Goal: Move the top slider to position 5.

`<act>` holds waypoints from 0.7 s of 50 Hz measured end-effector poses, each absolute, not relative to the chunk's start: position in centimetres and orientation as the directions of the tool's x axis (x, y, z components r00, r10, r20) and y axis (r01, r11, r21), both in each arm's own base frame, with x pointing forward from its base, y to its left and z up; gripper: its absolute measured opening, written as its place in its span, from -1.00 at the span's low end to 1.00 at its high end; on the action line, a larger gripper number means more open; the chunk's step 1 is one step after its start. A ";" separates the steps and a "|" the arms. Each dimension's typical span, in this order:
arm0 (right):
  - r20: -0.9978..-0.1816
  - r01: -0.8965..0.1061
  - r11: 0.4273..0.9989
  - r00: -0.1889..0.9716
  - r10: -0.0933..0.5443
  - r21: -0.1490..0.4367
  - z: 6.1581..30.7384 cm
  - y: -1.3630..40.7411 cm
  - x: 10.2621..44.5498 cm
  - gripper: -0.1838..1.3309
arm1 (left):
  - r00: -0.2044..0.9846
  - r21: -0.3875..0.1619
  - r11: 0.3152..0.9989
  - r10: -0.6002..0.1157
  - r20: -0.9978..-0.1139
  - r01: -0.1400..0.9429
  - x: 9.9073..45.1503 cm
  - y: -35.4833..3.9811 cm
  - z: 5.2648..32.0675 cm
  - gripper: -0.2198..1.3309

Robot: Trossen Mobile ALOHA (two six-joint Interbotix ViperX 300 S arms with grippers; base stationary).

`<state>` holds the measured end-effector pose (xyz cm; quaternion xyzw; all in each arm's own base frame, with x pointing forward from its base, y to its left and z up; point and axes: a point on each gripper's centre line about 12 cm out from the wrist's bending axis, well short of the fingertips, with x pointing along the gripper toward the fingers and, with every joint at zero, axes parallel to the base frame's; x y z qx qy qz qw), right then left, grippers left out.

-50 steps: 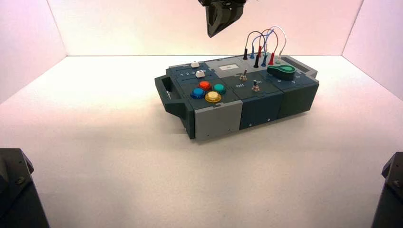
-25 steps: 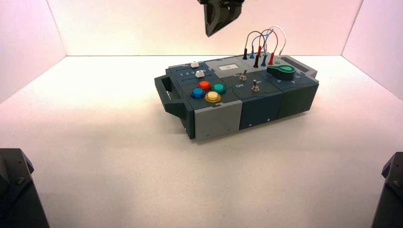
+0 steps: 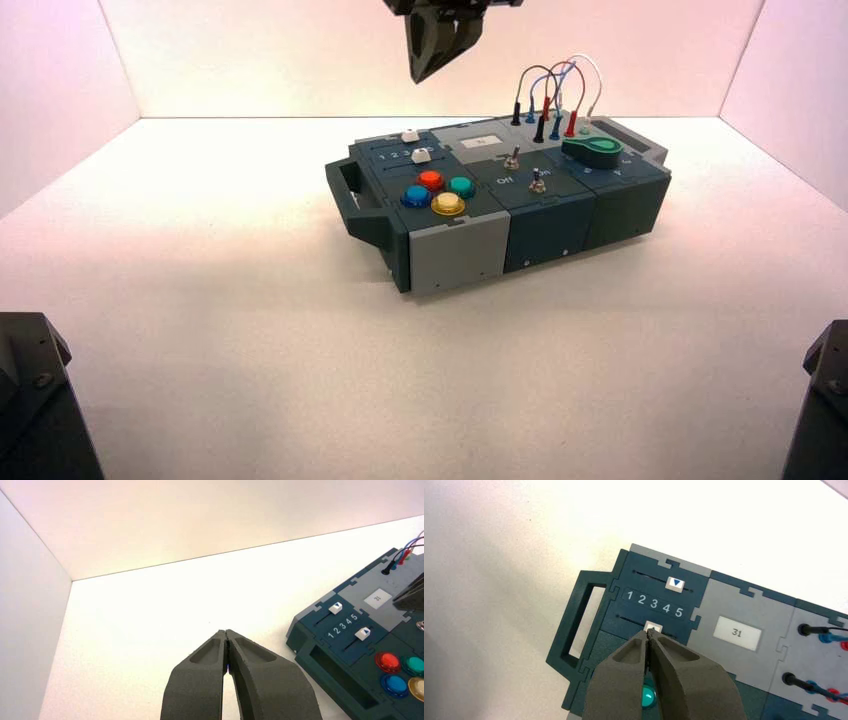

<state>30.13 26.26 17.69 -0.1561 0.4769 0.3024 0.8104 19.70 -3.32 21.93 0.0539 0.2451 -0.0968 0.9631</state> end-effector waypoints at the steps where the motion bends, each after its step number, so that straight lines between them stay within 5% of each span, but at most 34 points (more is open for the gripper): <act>1: -0.867 -0.641 0.766 0.361 0.342 0.035 17.7 26.4 30.1 -0.94 | 0.861 0.056 0.975 -0.160 -0.483 0.213 19.7 -3.3 21.9 -0.92; 35: -0.904 -0.641 0.766 0.304 0.300 0.039 13.5 29.5 33.1 -0.94 | 0.868 0.059 0.976 -0.158 -0.471 0.209 19.5 -3.2 22.2 -0.92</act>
